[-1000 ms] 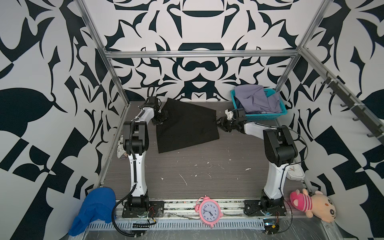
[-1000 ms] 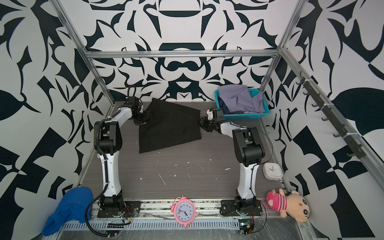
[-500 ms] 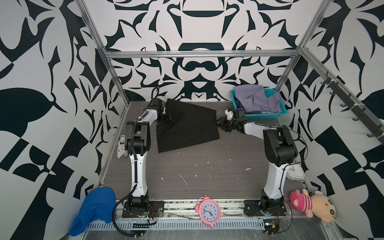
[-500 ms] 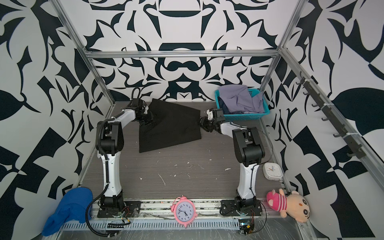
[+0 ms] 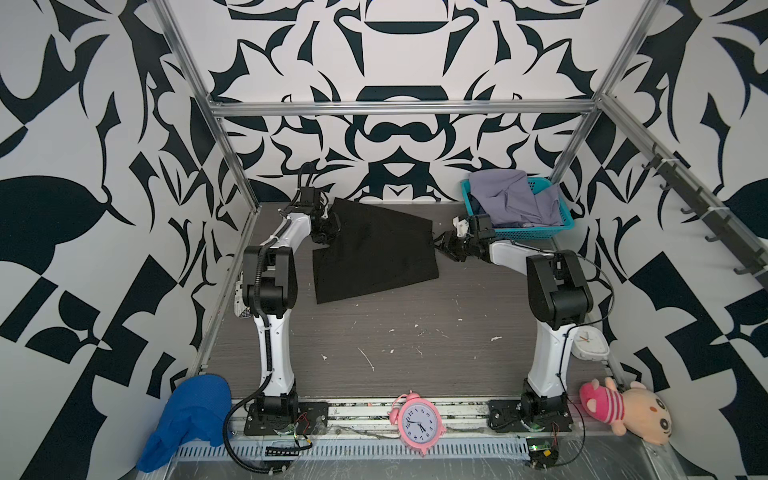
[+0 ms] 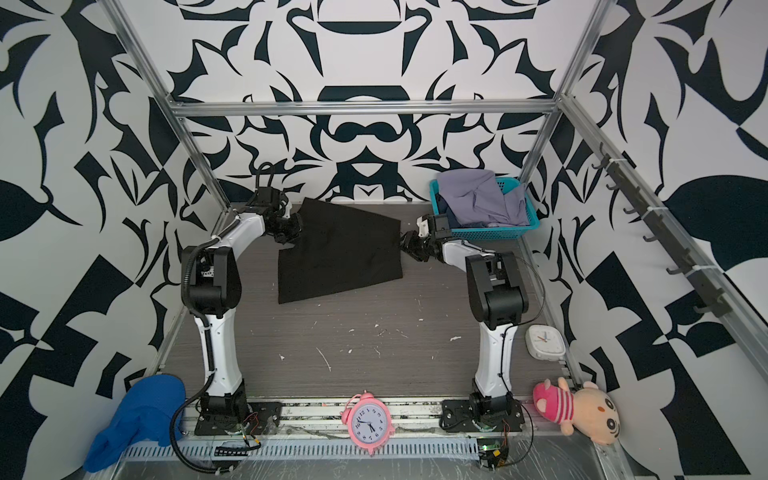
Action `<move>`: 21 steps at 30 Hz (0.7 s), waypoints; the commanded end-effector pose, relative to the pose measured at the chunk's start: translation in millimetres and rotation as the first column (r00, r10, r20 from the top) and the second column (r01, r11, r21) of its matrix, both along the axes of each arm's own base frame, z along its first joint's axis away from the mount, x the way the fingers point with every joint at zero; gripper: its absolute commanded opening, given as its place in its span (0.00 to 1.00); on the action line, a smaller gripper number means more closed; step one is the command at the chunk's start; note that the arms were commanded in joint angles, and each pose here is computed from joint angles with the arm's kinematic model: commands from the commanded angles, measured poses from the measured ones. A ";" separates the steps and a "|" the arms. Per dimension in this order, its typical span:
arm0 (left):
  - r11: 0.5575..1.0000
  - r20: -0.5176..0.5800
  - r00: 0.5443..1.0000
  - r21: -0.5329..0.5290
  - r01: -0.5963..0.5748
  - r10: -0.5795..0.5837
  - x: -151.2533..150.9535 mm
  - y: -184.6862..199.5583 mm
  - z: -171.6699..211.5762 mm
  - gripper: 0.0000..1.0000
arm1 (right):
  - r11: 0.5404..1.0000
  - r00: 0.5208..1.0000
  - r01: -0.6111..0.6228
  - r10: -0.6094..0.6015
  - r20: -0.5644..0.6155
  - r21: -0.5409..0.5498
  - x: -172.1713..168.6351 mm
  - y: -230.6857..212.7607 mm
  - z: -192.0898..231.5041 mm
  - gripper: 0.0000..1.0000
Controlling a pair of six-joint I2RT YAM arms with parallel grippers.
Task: Fold and stack the skirts
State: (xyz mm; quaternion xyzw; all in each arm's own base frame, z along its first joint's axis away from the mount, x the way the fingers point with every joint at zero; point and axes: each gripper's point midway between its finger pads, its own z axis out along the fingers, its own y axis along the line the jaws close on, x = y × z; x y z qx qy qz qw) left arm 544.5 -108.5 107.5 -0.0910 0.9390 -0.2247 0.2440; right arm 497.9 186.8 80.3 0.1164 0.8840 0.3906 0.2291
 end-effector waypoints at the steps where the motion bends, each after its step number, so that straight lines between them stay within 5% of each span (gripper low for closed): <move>1: 1.000 0.018 1.000 0.011 0.003 -0.004 -7.8 1.1 20.7 0.00 | 0.999 0.999 -0.037 0.037 0.038 0.009 11.0 7.6 11.0 0.50; 9: 1.000 0.046 0.999 0.005 0.005 -0.006 -11.8 1.0 35.1 0.00 | 0.993 0.994 -0.111 0.110 0.021 0.048 12.8 33.3 -0.2 0.47; 16: 1.000 0.073 0.997 0.022 -0.006 0.005 -14.9 4.9 46.0 0.00 | 0.989 0.991 -0.125 0.120 0.062 0.075 9.7 39.0 21.0 0.02; 21: 0.999 0.132 0.991 0.033 -0.024 0.019 -21.8 10.1 68.8 0.00 | 0.989 0.982 -0.129 0.116 0.150 0.079 -2.2 35.6 73.3 0.00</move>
